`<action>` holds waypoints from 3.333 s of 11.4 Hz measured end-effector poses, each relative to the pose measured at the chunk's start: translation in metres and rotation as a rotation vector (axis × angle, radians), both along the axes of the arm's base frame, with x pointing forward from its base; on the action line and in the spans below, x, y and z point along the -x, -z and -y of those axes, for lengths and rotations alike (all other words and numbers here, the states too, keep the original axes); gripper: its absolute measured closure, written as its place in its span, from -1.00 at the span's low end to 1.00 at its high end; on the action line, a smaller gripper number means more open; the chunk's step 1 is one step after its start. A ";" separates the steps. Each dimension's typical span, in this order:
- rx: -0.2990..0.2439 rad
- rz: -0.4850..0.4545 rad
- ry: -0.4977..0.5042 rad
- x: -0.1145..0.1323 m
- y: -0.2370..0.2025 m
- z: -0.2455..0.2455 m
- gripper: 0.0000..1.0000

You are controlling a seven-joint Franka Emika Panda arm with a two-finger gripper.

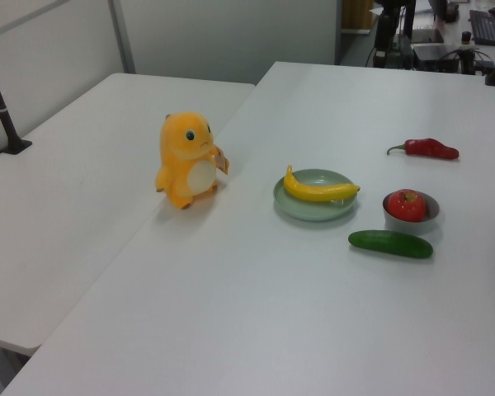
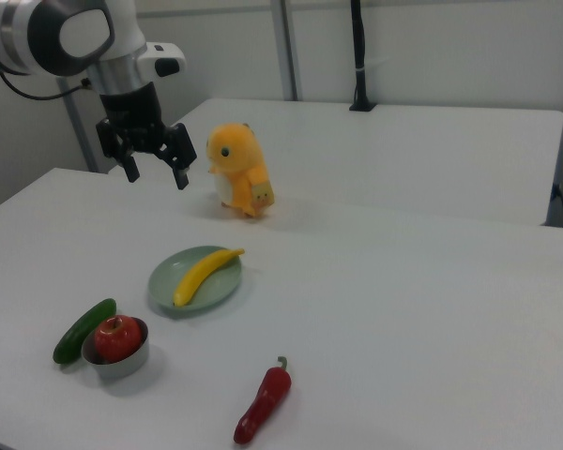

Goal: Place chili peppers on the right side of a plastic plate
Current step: 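Move the open gripper toward the red chili pepper, then lower the gripper over the red chili pepper and close on it, then lift the red chili pepper off the table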

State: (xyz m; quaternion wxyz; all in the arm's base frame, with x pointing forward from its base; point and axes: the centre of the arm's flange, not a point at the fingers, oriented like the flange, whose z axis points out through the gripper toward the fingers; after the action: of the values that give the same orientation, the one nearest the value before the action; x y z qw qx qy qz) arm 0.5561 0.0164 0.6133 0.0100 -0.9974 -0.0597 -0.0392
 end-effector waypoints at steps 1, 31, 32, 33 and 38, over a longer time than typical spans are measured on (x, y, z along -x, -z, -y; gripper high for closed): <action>0.001 0.001 -0.005 0.000 0.000 0.009 -1.00; 0.110 -0.301 0.006 0.038 0.302 0.202 0.17; 0.110 -0.301 0.009 0.038 0.302 0.203 0.17; 0.109 -0.301 0.010 0.039 0.302 0.203 0.17; 0.095 -0.189 0.043 0.010 0.256 0.207 0.17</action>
State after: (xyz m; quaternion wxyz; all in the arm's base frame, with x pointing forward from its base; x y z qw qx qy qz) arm 0.5458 -0.1909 0.3569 -0.0326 -0.9970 -0.0388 0.0577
